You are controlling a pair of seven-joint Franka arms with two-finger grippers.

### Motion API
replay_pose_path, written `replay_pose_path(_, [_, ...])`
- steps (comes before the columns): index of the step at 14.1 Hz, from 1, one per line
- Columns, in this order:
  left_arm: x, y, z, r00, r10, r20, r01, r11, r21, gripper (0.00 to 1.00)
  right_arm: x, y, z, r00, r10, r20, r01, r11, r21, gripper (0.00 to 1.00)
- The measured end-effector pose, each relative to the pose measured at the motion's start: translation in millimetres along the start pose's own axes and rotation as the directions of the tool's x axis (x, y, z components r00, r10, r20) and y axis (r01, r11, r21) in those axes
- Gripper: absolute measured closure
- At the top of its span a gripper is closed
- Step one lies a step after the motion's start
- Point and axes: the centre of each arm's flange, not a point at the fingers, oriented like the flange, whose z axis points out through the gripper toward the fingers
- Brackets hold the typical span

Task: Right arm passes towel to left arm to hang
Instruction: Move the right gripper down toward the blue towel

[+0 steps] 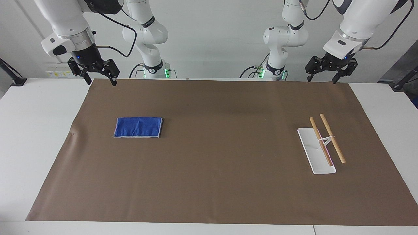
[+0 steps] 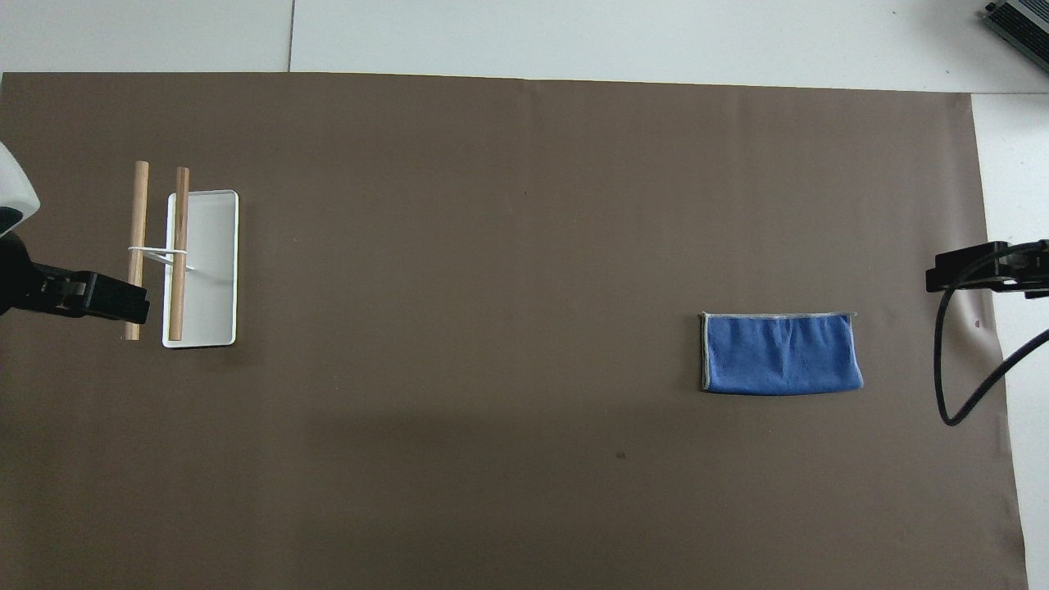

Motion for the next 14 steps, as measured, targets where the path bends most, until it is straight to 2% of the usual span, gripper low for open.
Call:
replay_pose_path(5, [-5,4,0,1.000,0.006,-0.001,-0.006,1.000,0.001,0.00,-1,-1,-1,1.000,-0.002,-0.001,0.002,1.000,0.000,0.00])
replay_pose_path(11, [-5,0,2,1.000,-0.001,0.003,0.001,1.000,0.000,0.00,-4,-3,4,1.000,-0.003,0.027,0.003,1.000,0.000,0.00])
replay_pose_path(14, [-5,-4,2,1.000,-0.008,0.003,0.008,1.000,-0.001,0.00,0,-11,22,1.000,-0.017,0.016,0.017,1.000,0.003,0.00])
